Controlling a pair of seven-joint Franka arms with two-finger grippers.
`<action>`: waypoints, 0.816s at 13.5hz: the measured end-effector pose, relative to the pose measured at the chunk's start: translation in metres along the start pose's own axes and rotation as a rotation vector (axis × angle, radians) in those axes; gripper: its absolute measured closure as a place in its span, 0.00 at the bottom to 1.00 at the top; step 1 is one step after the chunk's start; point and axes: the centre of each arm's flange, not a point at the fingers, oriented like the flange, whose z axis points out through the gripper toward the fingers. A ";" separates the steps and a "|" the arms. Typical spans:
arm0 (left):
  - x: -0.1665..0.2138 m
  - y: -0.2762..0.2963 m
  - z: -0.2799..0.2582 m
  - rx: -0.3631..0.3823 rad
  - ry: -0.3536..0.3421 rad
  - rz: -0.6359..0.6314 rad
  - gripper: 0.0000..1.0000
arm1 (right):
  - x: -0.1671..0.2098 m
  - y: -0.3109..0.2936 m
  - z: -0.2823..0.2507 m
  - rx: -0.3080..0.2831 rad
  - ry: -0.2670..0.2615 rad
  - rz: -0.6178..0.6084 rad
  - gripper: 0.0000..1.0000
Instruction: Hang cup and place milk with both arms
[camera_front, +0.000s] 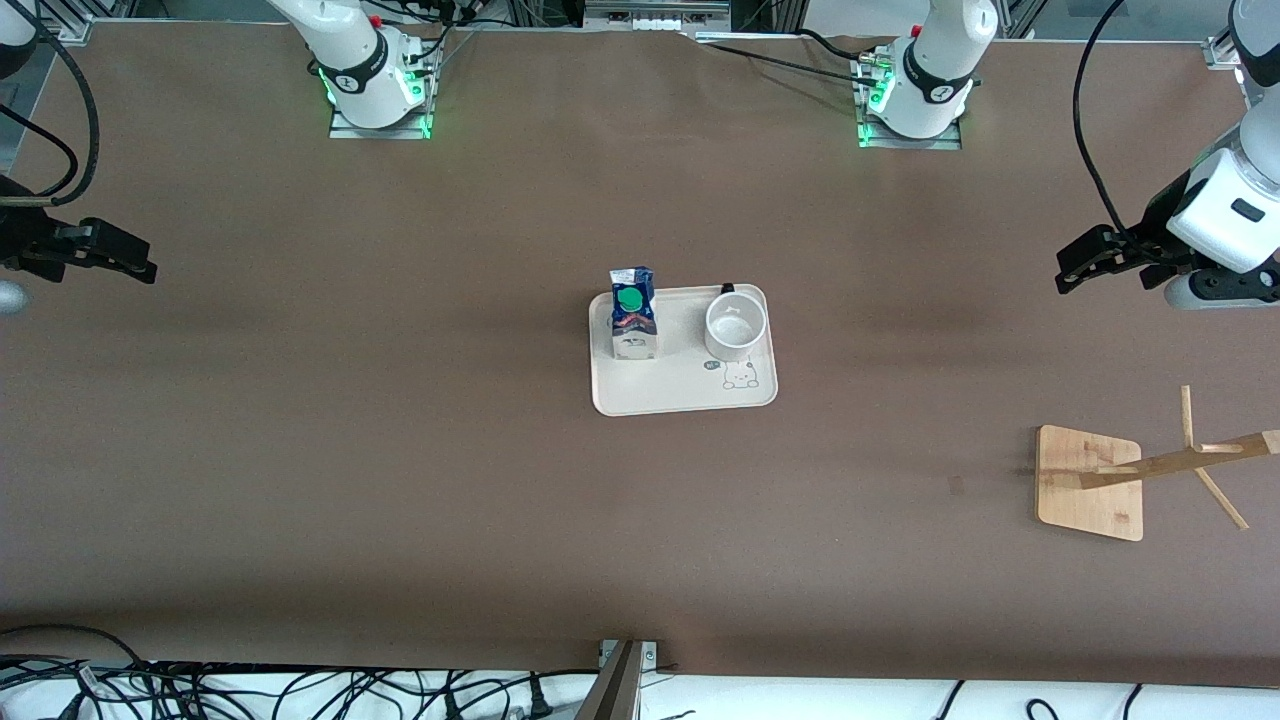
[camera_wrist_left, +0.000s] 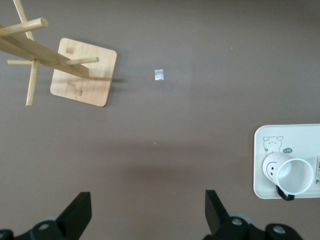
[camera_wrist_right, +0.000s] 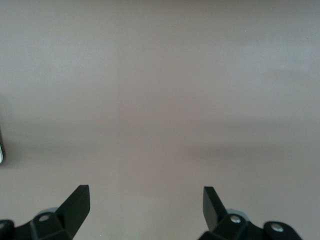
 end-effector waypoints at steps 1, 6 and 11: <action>0.000 0.000 0.000 0.000 0.000 0.000 0.00 | 0.000 0.000 0.000 0.000 0.000 0.000 0.00; 0.001 0.000 0.002 0.000 -0.004 0.000 0.00 | 0.000 0.000 0.000 0.000 0.000 -0.001 0.00; 0.002 0.000 0.005 0.000 -0.009 0.000 0.00 | -0.001 -0.018 0.002 0.003 -0.018 -0.031 0.00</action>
